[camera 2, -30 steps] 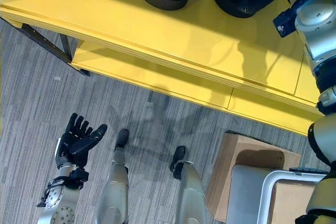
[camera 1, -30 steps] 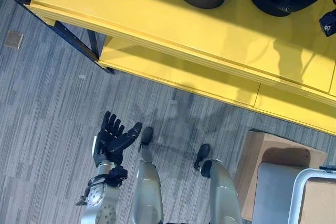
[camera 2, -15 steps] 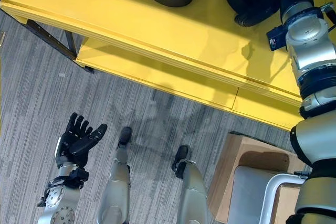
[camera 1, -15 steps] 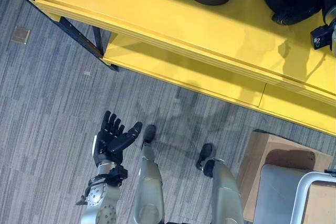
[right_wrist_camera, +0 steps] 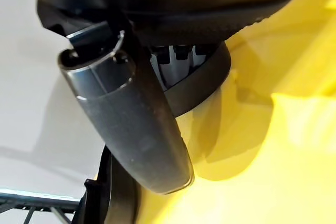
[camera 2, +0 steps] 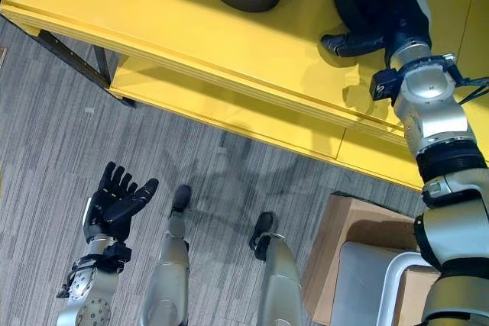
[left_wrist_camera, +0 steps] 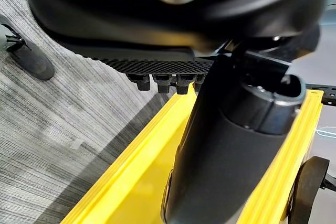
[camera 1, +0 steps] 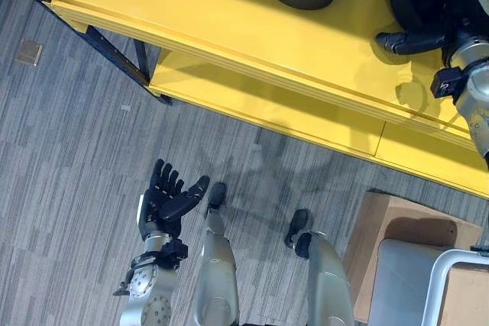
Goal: Move parts from the plastic box to the shelf.
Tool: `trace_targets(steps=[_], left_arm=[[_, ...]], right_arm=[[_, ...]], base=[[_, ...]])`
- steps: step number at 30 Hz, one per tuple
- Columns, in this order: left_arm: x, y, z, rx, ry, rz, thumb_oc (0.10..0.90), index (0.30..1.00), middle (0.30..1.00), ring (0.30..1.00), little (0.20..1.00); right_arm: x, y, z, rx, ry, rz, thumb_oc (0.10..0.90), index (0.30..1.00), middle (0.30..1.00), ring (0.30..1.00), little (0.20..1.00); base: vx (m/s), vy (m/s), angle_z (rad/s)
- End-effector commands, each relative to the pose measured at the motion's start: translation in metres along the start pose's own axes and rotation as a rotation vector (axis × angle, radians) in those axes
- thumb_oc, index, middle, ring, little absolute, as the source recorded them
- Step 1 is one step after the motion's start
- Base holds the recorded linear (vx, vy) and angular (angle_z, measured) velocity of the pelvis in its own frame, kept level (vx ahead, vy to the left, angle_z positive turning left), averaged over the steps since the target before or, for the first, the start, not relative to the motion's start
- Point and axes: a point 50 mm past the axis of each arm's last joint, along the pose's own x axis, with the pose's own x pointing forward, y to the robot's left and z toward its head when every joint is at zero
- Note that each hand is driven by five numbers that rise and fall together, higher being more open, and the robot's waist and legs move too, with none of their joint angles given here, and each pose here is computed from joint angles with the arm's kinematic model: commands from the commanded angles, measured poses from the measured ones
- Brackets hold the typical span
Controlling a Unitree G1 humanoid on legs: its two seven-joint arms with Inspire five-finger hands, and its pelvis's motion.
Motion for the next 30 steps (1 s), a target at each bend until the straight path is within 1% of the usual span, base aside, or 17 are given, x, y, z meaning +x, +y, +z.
trace_targets(steps=[1,10,15,19,21,24,30], left_arm=[[0.0,-0.015,0.036,-0.018,-0.18,-0.095,0.9,1.0,1.0,1.0,1.0],[-0.001,-0.011,0.038,-0.012,-0.19,-0.08,0.9,1.0,1.0,1.0,1.0],[-0.002,-0.009,0.039,-0.004,-0.191,-0.074,0.9,1.0,1.0,1.0,1.0],[-0.004,-0.006,0.039,0.005,-0.19,-0.064,0.9,1.0,1.0,1.0,1.0],[-0.004,-0.005,0.039,0.011,-0.19,-0.062,0.9,1.0,1.0,1.0,1.0],[-0.004,-0.003,0.041,0.029,-0.198,-0.057,0.9,1.0,1.0,1.0,1.0],[-0.005,-0.001,0.042,0.023,-0.205,-0.046,0.9,1.0,1.0,1.0,1.0]], right_arm=[[-0.001,-0.023,0.04,0.013,-0.173,-0.038,0.9,1.0,1.0,1.0,1.0],[-0.026,-0.027,0.01,-0.015,-0.113,0.019,0.9,1.0,1.0,1.0,1.0],[-0.035,-0.03,0.001,-0.04,-0.09,0.035,0.9,1.0,1.0,1.0,1.0],[-0.041,-0.038,-0.005,-0.11,-0.052,0.044,0.9,1.0,1.0,1.0,1.0],[-0.042,-0.042,-0.004,-0.137,-0.046,0.042,0.9,1.0,1.0,1.0,1.0],[-0.041,-0.056,0.002,-0.245,-0.019,0.03,0.9,1.0,1.0,1.0,1.0],[-0.04,-0.066,0.009,-0.251,-0.031,-0.008,0.9,1.0,1.0,1.0,1.0]], base=[[0.0,0.0,0.0],[0.0,0.004,-0.04],[0.0,0.001,-0.01],[0.0,0.0,-0.02],[-0.01,-0.006,-0.04],[-0.01,-0.009,-0.05],[0.0,0.001,-0.03]])
